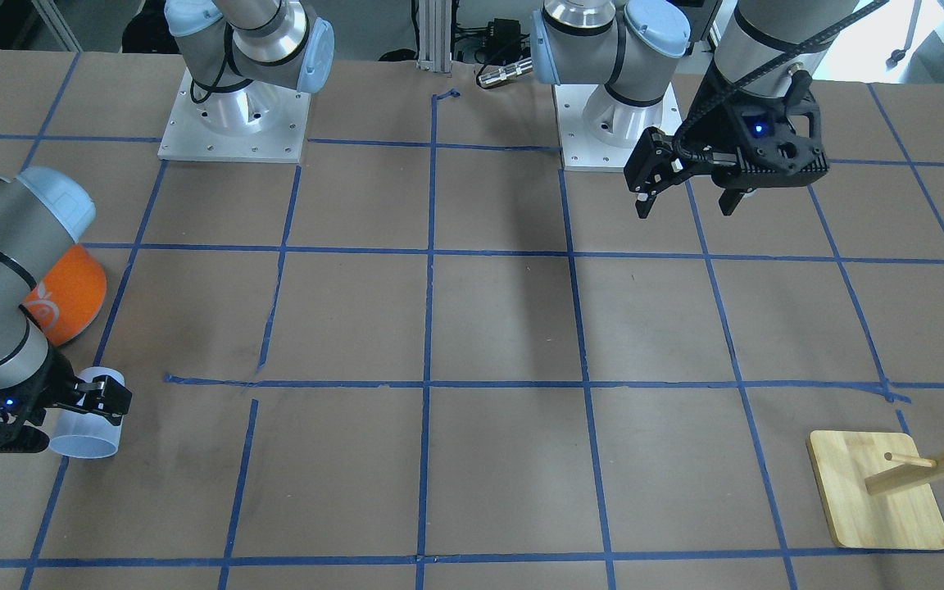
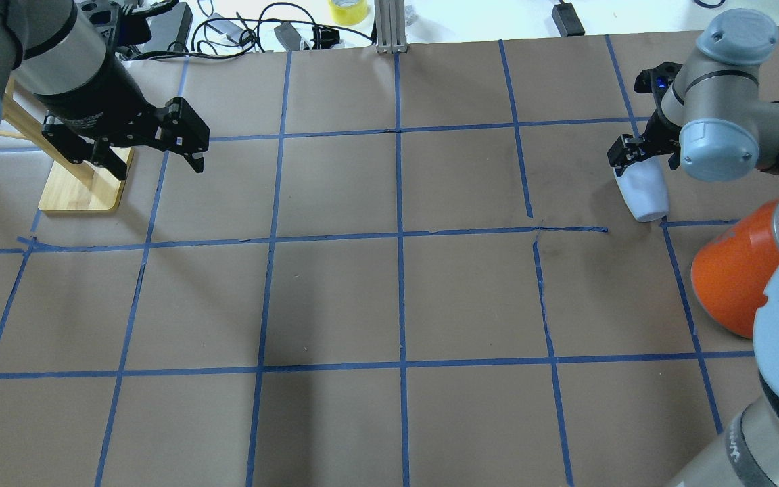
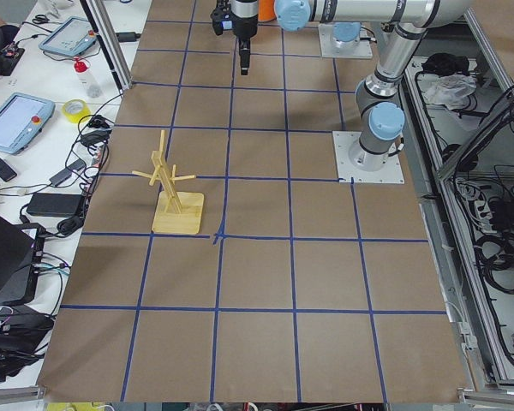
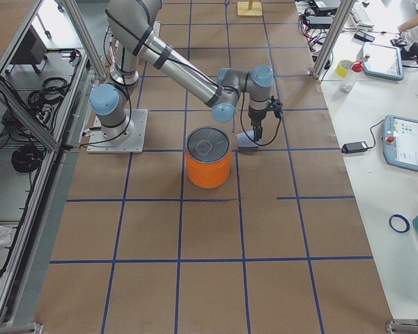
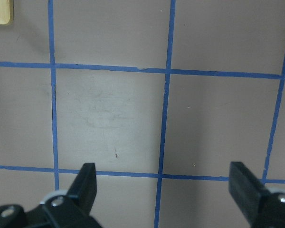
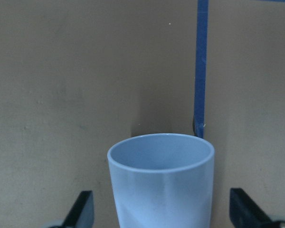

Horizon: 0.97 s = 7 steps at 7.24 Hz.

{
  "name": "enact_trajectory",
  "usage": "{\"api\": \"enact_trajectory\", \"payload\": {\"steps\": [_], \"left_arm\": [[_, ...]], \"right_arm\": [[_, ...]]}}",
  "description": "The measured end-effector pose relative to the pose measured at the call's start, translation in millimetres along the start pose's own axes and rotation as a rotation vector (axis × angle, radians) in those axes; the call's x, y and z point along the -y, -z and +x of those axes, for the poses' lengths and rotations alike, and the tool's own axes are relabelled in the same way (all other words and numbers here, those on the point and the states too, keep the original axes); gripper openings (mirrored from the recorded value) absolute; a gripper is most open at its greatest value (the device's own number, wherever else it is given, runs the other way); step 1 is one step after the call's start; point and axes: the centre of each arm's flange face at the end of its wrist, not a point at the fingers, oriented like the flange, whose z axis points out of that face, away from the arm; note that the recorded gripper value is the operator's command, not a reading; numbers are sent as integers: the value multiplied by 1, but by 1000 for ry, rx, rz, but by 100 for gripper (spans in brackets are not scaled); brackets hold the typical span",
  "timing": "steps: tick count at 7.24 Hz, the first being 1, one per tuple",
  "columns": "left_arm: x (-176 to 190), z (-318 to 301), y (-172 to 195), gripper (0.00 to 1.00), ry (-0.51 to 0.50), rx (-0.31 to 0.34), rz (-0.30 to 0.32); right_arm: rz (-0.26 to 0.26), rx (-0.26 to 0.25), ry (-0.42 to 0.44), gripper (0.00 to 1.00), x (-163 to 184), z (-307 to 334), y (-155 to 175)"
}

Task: Flip cup
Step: 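Lower the right gripper over the white cup and grasp its rim, then lift the white cup with the right gripper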

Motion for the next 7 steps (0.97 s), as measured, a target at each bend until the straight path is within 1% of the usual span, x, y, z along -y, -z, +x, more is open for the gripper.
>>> {"api": "enact_trajectory", "payload": {"steps": [2,6,7], "left_arm": [[0,0,0,100,0,0,0],[0,0,1,100,0,1,1],[0,-1,1,100,1,0,2]], "right_arm": [[8,1,5,99,2,3,-15],[-13,24,-5,98,-2,13,-33],[-11,35,-4,88,-2,12,-35]]}}
